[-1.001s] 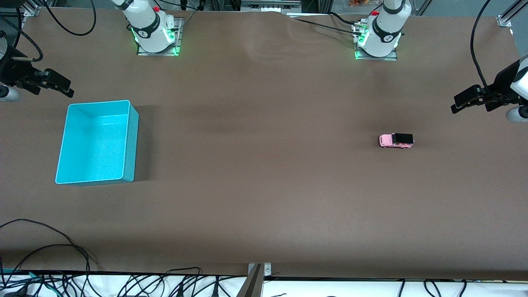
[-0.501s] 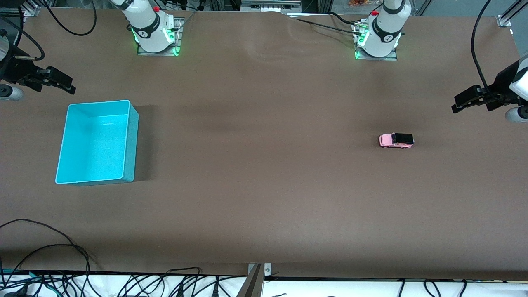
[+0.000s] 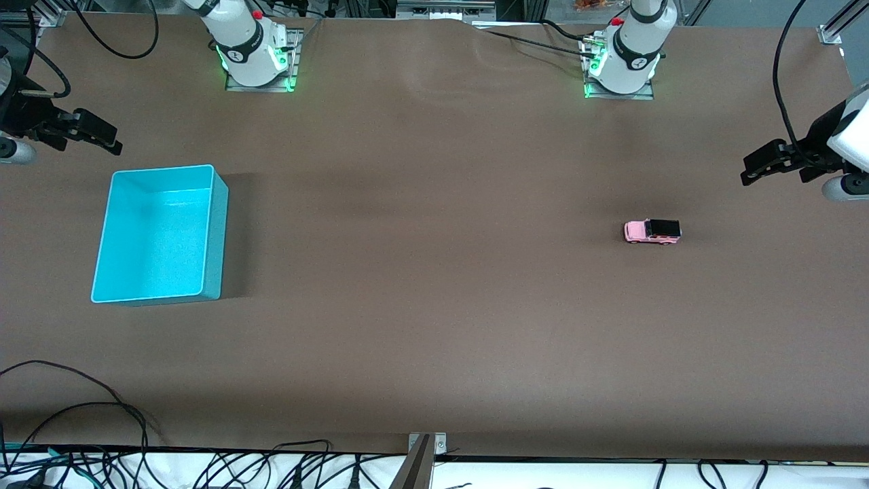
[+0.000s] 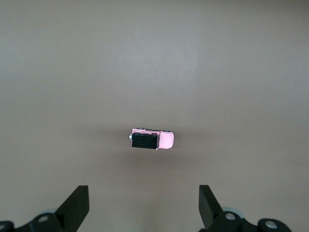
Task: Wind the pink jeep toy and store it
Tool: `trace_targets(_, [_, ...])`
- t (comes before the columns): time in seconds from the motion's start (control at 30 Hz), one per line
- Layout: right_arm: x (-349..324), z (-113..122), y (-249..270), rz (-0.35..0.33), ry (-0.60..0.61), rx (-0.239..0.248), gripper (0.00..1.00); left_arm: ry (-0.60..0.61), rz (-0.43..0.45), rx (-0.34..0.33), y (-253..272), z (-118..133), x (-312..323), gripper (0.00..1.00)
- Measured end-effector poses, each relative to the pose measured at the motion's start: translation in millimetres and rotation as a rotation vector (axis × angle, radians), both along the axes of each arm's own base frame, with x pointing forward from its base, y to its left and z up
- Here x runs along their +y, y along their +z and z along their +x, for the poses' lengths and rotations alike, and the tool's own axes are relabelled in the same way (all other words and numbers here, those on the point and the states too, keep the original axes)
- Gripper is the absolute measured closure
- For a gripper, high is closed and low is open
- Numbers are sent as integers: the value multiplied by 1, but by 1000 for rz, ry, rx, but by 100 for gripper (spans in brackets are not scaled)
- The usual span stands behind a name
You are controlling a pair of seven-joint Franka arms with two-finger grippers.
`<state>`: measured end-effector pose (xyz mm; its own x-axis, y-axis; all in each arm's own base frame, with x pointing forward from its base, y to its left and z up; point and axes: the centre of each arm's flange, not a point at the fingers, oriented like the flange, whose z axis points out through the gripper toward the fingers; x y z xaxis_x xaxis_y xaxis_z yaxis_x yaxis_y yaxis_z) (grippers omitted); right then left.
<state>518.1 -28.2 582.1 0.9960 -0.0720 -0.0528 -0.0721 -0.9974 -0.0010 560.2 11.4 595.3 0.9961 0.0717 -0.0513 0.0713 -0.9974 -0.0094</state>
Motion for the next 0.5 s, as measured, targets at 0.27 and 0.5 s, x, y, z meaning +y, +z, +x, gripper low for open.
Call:
trace_targets(0.27, [0, 1, 0, 0, 0, -4, 0, 0, 0, 1, 0, 0, 0, 0])
trace_targets(0.5, [0, 1, 0, 1, 0, -5, 0, 0, 0, 1, 0, 0, 0, 0])
